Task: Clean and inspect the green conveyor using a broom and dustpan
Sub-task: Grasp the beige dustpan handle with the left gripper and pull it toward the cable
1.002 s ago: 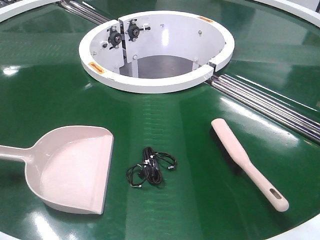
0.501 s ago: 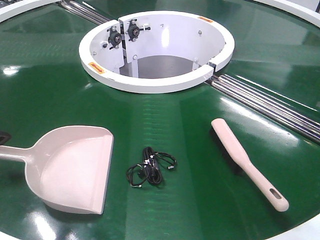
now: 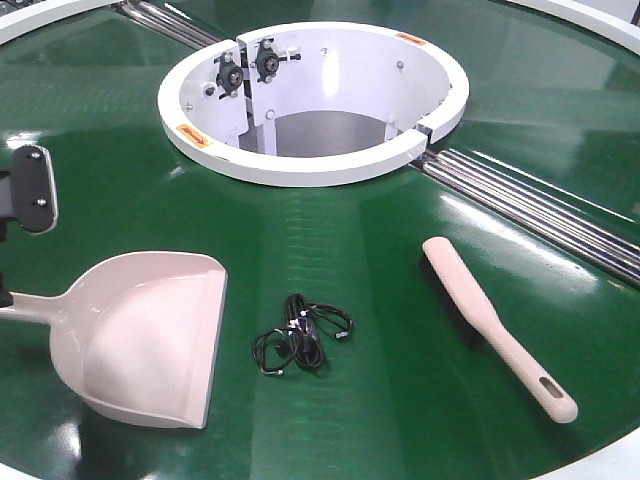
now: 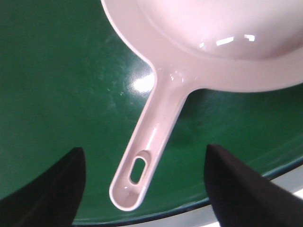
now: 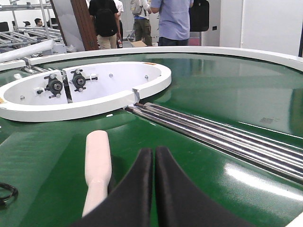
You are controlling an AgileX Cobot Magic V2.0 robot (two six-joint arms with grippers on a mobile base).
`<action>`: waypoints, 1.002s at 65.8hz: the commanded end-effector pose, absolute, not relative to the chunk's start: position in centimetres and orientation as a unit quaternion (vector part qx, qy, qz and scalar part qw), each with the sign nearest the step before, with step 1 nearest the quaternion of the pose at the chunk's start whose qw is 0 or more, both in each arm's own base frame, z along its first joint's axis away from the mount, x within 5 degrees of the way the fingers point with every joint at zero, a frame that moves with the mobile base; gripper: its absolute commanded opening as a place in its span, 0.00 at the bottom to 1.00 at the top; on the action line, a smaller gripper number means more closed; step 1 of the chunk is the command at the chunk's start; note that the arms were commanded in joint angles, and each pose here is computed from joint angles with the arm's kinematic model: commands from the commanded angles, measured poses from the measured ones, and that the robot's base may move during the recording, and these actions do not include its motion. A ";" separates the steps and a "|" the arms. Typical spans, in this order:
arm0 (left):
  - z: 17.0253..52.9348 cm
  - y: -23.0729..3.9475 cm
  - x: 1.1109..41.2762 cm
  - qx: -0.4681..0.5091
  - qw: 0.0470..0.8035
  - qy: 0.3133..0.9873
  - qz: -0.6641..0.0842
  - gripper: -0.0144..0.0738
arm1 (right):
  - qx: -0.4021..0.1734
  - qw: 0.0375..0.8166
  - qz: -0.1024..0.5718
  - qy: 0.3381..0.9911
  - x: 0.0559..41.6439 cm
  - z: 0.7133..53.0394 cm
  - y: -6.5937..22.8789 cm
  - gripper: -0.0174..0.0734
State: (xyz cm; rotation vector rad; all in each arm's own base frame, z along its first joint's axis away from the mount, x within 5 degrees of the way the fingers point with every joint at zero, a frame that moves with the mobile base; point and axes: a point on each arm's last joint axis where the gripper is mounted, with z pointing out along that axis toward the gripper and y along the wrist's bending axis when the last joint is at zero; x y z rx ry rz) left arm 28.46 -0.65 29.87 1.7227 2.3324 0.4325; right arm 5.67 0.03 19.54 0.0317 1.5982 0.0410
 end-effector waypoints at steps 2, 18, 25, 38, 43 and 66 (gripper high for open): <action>30.5 -0.7 29.5 0.608 0.126 0.765 0.173 0.73 | 0.013 0.726 0.016 0.688 5.6 20.2 0.0 0.18; 27.5 -0.8 31.1 0.635 0.082 0.754 0.145 0.73 | 0.013 0.726 0.016 0.688 5.6 20.2 0.0 0.18; 26.6 -0.8 31.5 0.643 0.069 0.750 0.137 0.73 | 0.013 0.726 0.016 0.688 5.6 20.2 0.0 0.18; 24.8 -0.7 32.3 0.666 0.042 0.734 0.127 0.73 | 0.013 0.726 0.016 0.688 5.6 20.2 0.0 0.18; 24.2 -0.6 32.6 0.673 0.033 0.728 0.128 0.73 | 0.013 0.726 0.016 0.688 5.6 20.2 0.0 0.18; 22.6 -0.3 33.4 0.696 0.001 0.705 0.137 0.67 | 0.013 0.726 0.016 0.688 5.6 20.2 0.0 0.18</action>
